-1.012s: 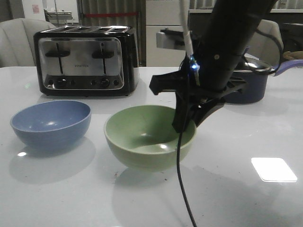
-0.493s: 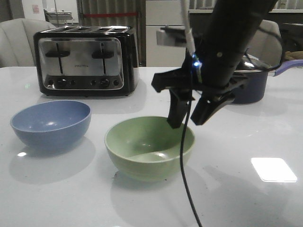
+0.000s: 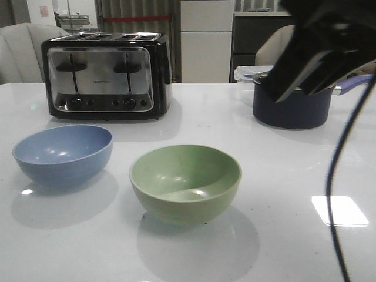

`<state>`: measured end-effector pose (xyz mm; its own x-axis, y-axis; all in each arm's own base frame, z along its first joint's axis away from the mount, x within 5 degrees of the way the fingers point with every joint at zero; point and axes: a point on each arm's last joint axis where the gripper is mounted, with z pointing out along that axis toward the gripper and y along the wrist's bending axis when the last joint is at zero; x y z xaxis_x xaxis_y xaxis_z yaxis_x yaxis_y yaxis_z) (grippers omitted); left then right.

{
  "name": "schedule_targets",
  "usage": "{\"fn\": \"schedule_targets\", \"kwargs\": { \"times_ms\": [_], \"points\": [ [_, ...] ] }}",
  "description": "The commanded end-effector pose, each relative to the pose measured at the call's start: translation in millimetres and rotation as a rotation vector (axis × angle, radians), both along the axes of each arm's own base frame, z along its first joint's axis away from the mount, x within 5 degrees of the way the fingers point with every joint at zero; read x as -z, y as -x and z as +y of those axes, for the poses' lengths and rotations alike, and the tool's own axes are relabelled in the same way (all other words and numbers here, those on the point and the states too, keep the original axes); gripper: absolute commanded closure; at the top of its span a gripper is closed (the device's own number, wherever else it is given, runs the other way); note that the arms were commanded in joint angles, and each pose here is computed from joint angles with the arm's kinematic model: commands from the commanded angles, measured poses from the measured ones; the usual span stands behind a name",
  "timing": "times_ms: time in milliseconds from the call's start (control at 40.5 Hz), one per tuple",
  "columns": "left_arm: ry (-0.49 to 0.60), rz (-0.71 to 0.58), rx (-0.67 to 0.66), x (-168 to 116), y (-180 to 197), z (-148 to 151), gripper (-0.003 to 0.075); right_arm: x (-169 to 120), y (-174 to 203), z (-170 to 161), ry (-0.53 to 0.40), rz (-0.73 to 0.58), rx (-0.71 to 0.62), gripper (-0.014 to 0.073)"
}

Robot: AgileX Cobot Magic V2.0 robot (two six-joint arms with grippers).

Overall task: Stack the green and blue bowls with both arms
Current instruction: 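Release the green bowl and raise the right gripper away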

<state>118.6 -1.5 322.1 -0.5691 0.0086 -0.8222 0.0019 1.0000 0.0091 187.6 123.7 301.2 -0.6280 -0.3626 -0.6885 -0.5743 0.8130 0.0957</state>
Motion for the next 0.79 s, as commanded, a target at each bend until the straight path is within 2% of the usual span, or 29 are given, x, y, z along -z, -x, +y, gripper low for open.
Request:
{"fn": "schedule_targets", "kwargs": {
  "times_ms": [0, 296, 395, 518, 765],
  "points": [
    [0.002, -0.098, 0.004, -15.6, -5.5, -0.4, 0.0192, -18.0, 22.4, -14.2, -0.057, -0.122, 0.000, 0.0169],
    [0.004, -0.090, 0.006, -14.2, -7.3, -0.8, 0.0192, -14.1, 79.1, -46.7, -0.108, -0.207, -0.009, 0.0169],
    [0.020, -0.064, 0.052, -10.9, -12.4, -5.3, 0.0192, -14.7, 90.5, -53.4, -0.129, -0.244, -0.009, 0.0169],
    [0.045, -0.008, 0.126, -3.8, -25.4, -12.8, 0.0192, -17.2, 96.2, -56.7, -0.144, -0.270, -0.008, 0.0169],
    [0.062, 0.137, 0.127, 8.0, -74.0, -15.9, 0.0190, -16.7, 95.9, -56.5, -0.141, -0.265, -0.009, 0.0169]
  ]
}}
